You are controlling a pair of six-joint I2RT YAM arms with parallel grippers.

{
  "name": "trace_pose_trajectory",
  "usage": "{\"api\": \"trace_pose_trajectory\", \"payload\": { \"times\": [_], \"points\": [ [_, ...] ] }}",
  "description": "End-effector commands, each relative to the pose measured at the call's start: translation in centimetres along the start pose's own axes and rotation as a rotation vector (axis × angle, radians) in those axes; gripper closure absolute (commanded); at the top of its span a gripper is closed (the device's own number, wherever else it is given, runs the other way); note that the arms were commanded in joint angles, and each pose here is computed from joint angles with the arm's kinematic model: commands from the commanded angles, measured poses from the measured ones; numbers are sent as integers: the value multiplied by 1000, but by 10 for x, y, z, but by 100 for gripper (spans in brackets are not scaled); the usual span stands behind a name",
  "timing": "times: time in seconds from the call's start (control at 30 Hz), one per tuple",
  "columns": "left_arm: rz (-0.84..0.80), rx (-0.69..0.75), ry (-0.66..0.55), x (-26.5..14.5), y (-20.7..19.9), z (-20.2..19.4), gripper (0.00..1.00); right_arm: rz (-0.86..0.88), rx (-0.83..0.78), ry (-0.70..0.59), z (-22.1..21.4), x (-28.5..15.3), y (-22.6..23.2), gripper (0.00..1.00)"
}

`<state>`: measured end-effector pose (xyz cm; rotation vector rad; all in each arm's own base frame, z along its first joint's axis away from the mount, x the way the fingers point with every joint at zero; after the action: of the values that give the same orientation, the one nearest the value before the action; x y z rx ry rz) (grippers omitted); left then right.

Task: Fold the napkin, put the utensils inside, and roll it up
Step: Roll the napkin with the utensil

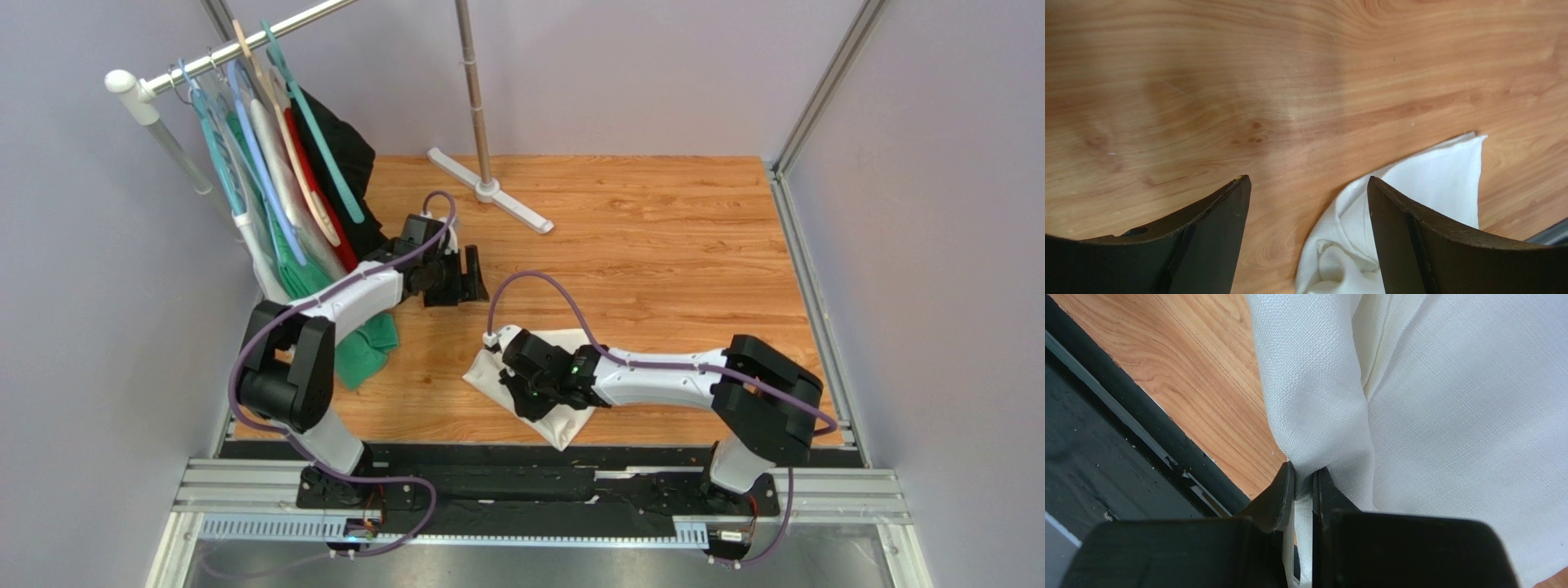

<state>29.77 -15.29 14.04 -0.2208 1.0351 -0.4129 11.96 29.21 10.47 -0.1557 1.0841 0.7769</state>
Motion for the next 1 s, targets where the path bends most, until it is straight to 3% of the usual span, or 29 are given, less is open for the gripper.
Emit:
{"api": "trace_pose_trajectory", "payload": {
  "times": [0.0,0.13,0.33,0.67,0.97],
  "points": [
    [34,-34,-159,-25,2,15,21,13,77,149,-26,-7,-17,100],
    [-7,-26,-280,-49,-2,5,21,90,114,156,-22,-8,-24,100],
    [-137,-8,-367,-69,-7,-36,23,219,181,159,-13,-9,-40,100],
    [-279,32,-290,-48,-33,-92,21,397,249,170,-3,-11,-60,100],
    [-273,26,-196,-14,-32,-92,18,435,256,178,-4,-6,-69,100]
  ]
}}
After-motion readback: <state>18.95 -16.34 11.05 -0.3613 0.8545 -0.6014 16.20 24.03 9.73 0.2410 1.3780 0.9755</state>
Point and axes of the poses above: each gripper's point midway between its finger pads, its own x axis out along the fingers, its own y axis along the line the jaws close on, z = x × y, the point moved 9 cm from there along -x, back along the fingers, and after that the axes turned 6 degrees about x, right-handed, at the moved point
